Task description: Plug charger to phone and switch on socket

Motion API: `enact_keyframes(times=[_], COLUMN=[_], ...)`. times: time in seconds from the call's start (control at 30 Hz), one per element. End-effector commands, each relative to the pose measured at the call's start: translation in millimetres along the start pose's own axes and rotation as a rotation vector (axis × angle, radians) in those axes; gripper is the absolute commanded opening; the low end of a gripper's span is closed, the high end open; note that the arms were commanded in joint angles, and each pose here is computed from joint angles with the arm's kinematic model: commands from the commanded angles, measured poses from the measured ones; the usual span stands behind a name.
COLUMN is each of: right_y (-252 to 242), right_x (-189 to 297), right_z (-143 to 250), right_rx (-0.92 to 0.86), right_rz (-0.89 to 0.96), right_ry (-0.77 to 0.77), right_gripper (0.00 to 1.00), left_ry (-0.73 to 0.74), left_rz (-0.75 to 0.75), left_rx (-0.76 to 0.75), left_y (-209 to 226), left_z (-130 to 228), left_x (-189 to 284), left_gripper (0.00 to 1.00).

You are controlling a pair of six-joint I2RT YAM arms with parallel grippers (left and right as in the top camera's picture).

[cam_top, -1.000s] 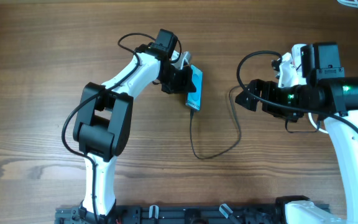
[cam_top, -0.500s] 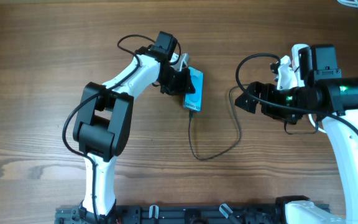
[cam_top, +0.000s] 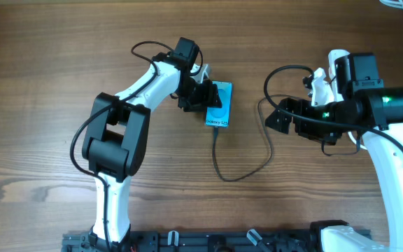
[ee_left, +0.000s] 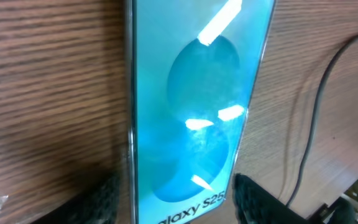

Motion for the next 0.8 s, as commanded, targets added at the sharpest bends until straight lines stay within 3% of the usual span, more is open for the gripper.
enact_keyframes(times=[0.0, 0.13, 0.2, 0.33, 0.47, 0.77], right_y=[-8.6, -13.7, -16.1, -11.5, -45.3, -164.8], right_x=[-3.5, -2.6, 1.1, 25.5, 42.9, 35.4], right_z=[-2.7, -7.3, -16.3, -53.7, -109.7, -179.7], right_rx=[-0.026, -0.093, -0.154, -0.207, -0.445, -0.733], right_rz=[0.087, 0.161, 0.229, 0.403, 0.507, 0.574], right_ry=[-0.018, -0.077, -0.166, -0.365, -0.532, -0.594], right_gripper=[1.00, 1.00, 1.00, 1.00, 1.00, 1.00], left_ry=[0.020, -0.039, -0.116, -0.359, -0.523, -0.554], left_rz=[-0.024, -0.068, -0.174, -0.425, -0.591, -0.587], left_rx=[0.028, 0.082, 0.097, 0.176, 0.223, 0.215], left_y=[8.4, 14.0, 11.9, -6.3, -27.7, -38.0], left_z=[3.3, -4.8, -5.5, 15.6, 54.2, 66.9], left_x=[3.5, 59.9, 112.2, 212.7, 276.9, 289.9], left_gripper=[0.73, 0.85, 1.00, 1.00, 1.00, 1.00])
Point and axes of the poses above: each gripper's point midway between its finger pads, its own x axis back along the fingers, its own y axis along the line the jaws close on, z = x × y, the point moved 10 cm from there along x, back along the fingers, and after that the axes turned 14 degrees about -x, right-handed, at the moved point
